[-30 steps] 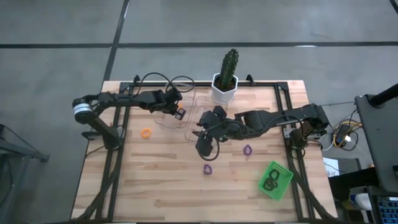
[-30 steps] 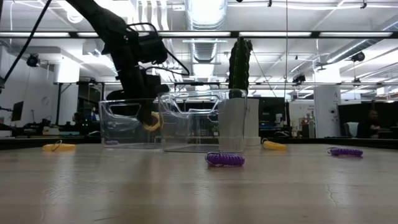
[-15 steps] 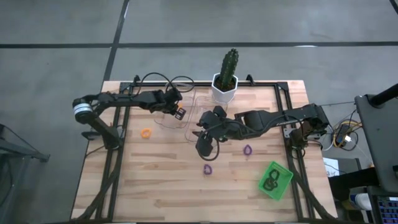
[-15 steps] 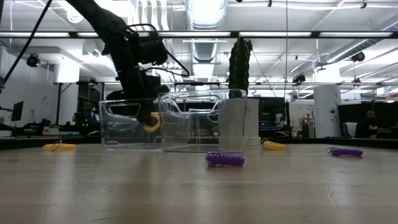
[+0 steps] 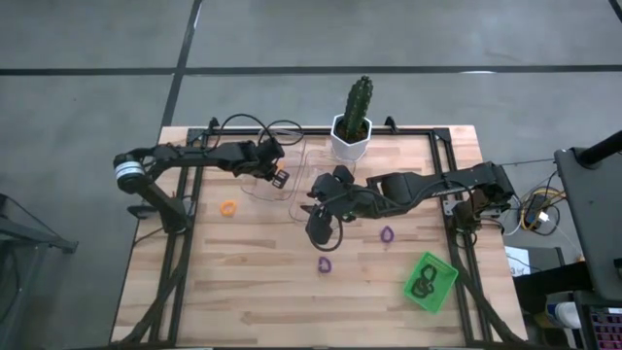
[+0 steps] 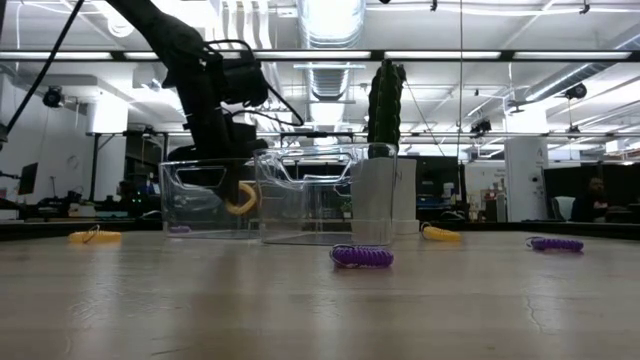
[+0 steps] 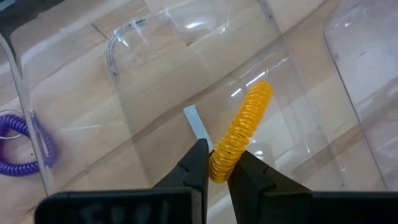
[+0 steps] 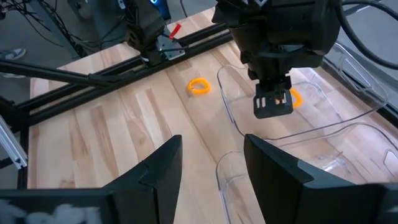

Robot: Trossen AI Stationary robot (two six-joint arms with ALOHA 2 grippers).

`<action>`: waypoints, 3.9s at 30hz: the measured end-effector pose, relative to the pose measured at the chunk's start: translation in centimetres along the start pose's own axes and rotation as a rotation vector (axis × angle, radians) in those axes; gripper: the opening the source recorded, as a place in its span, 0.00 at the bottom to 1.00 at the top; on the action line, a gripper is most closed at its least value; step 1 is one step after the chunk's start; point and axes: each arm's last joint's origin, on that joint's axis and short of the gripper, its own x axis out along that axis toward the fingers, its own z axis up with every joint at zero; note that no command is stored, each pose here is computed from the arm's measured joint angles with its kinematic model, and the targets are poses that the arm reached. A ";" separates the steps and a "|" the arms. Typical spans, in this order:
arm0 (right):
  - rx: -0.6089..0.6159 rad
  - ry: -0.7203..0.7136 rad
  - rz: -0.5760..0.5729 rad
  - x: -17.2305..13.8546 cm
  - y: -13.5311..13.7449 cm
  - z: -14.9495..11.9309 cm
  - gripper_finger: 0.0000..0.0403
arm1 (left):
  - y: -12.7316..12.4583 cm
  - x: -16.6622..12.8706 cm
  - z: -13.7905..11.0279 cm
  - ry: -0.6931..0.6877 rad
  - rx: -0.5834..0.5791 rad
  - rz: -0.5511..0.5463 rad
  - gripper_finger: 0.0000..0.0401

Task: Sort spring keychains
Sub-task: Put the right yellow spring keychain into the left transparent bin, then put the left yellow spring keychain into the left transparent bin

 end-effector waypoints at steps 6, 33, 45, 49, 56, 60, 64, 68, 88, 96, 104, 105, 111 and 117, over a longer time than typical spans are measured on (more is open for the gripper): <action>0.000 0.000 0.000 0.0 0.0 0.0 0.42 | 0.0 0.0 0.0 0.003 0.007 0.002 0.10; -0.009 -0.003 0.001 0.0 0.0 0.0 0.42 | -0.2 -0.1 0.1 0.001 0.018 -0.047 0.10; -0.009 -0.003 0.001 0.0 0.0 0.0 0.42 | -0.2 -0.1 0.1 0.002 0.003 -0.046 0.10; -0.008 -0.003 0.001 0.0 0.0 0.0 0.42 | -0.2 -0.1 0.1 0.001 0.003 -0.047 0.10; -0.005 -0.003 0.001 0.0 0.0 0.0 0.42 | -0.2 -0.1 0.1 0.002 0.003 -0.046 0.10; -0.006 -0.003 0.001 0.0 0.0 0.0 0.42 | -0.2 -0.1 0.1 0.001 0.003 -0.046 0.10; -0.006 -0.003 0.001 0.0 0.0 0.0 0.42 | -0.2 -0.1 0.1 0.000 0.000 -0.047 0.10; -0.006 -0.003 0.001 0.0 0.0 0.0 0.42 | -0.2 -0.1 0.2 -0.015 -0.007 -0.029 0.10; -0.005 -0.003 0.002 0.0 0.0 0.0 0.42 | -0.2 -0.2 0.4 -0.063 -0.125 0.013 0.80; -0.006 -0.004 0.002 0.0 0.0 0.0 0.42 | -0.2 -0.2 0.4 -0.062 -0.126 0.012 0.97; -0.006 -0.004 0.002 0.0 0.0 0.0 0.42 | -0.2 -0.2 0.4 -0.063 -0.133 0.010 0.98; -0.006 -0.004 0.002 0.0 0.0 0.0 0.42 | -0.2 -0.2 0.4 -0.065 -0.144 0.009 0.98; -0.006 -0.004 0.002 0.0 0.0 0.0 0.42 | -0.4 -0.3 0.3 -0.043 -0.222 -0.033 0.98; -0.006 -0.004 0.002 0.0 0.0 0.0 0.42 | -0.6 -2.7 1.3 0.007 -0.077 -0.104 0.98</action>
